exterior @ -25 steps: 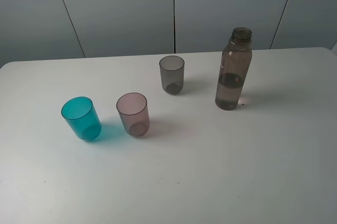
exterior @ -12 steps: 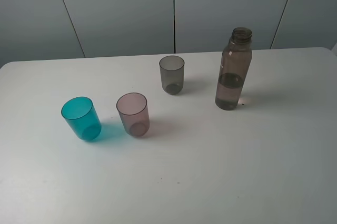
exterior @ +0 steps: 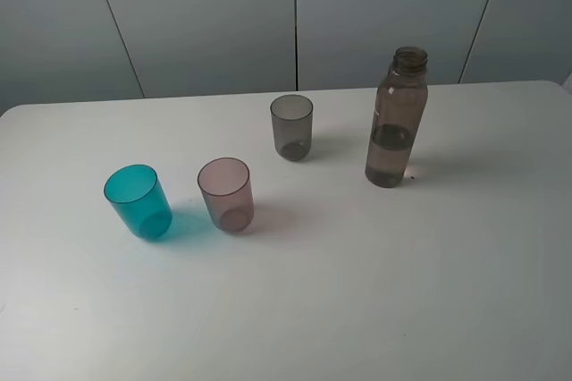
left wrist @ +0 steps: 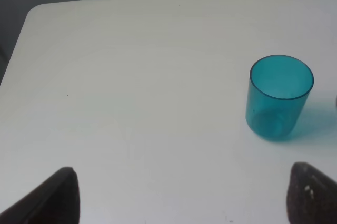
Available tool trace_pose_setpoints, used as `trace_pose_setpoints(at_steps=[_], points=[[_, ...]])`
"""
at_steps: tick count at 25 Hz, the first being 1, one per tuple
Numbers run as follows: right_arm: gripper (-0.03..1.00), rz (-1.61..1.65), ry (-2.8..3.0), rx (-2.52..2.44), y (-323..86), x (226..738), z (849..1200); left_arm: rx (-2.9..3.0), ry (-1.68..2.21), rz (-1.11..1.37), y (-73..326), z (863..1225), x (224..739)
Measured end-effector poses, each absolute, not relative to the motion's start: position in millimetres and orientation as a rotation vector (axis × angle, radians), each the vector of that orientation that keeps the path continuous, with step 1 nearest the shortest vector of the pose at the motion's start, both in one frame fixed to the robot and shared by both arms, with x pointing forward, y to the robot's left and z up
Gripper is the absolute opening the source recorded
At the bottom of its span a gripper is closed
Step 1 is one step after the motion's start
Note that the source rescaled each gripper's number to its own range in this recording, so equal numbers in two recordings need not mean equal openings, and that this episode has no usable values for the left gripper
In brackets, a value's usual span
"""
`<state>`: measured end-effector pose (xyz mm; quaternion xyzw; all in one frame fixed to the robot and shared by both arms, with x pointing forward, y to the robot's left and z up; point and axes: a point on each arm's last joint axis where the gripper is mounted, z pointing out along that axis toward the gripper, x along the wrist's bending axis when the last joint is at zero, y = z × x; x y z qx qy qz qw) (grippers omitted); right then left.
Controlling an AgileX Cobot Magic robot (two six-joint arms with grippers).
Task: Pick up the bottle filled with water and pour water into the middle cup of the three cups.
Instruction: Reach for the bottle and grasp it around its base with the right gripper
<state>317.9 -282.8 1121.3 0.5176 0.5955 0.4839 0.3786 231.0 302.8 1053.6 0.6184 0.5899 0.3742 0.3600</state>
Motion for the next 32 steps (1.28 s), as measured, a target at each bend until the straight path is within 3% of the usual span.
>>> trace_pose_setpoints(at_steps=[11, 20, 32], points=[[1.0, 0.963, 1.962, 1.473, -248.7, 421.4, 1047.6, 1.594, 1.521, 0.965, 302.8, 1053.6, 231.0], [1.0, 0.956, 2.052, 1.415, -218.1, 438.3, 964.5, 1.594, 1.521, 0.965, 302.8, 1053.6, 231.0], [1.0, 0.936, 2.001, 1.434, -204.7, 467.8, 901.0, 1.594, 1.521, 0.965, 302.8, 1053.6, 231.0]])
